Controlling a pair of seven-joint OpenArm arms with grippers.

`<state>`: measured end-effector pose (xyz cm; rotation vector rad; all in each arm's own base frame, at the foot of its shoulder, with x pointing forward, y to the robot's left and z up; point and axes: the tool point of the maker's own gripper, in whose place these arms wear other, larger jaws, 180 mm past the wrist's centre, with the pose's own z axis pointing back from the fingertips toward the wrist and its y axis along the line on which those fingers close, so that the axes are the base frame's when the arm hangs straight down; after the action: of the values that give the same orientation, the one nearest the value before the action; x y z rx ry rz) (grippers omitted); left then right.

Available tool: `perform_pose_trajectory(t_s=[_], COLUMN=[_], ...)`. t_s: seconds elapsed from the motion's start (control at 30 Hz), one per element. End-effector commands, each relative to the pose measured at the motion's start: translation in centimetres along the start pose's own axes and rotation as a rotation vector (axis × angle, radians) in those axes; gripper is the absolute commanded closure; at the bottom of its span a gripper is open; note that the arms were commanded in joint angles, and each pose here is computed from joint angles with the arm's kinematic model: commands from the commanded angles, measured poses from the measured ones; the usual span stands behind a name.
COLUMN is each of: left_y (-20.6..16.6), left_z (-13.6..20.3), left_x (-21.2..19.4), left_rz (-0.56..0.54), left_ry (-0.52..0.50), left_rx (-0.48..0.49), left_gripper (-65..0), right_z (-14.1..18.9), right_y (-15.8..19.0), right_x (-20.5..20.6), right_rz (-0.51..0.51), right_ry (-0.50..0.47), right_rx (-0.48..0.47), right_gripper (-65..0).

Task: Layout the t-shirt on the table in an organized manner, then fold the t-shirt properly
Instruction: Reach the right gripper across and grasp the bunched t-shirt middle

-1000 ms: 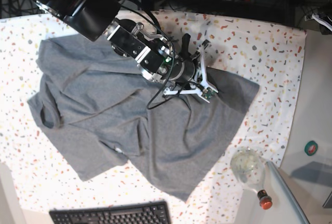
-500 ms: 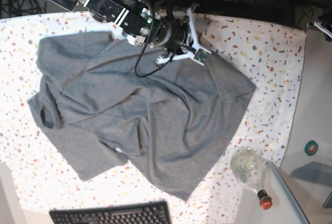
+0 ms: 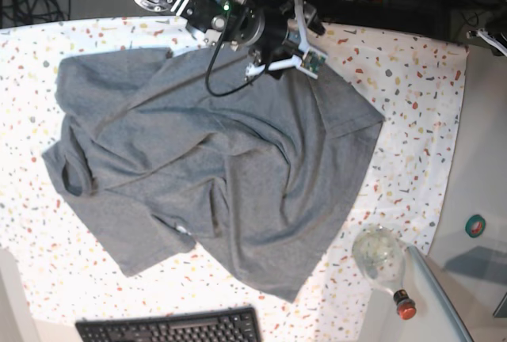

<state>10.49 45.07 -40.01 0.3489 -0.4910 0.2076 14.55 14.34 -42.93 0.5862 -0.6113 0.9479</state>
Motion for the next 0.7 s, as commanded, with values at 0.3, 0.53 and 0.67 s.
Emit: perform_pose_trajectory(t_s=[0.3, 0.53, 0.67], left_y=[5.2, 4.9, 4.9], left_z=[2.2, 2.0, 2.0], left_x=[0.5, 0.1, 0.1], left_rz=[0.048, 0.054, 0.054], left_ry=[-0.043, -0.035, -0.035], left_rx=[0.120, 0.112, 0.112], left_gripper=[0.0, 0.0, 0.0], right_z=[-4.3, -5.9, -5.8], right_y=[-7.2, -12.5, -14.6], right_x=[7.1, 5.8, 5.5], right_rz=[0.013, 0.017, -0.019], right_ry=[-0.032, 0.091, 0.069], right_rx=[-0.136, -0.225, -0.270], right_gripper=[-15.6, -2.9, -3.5])
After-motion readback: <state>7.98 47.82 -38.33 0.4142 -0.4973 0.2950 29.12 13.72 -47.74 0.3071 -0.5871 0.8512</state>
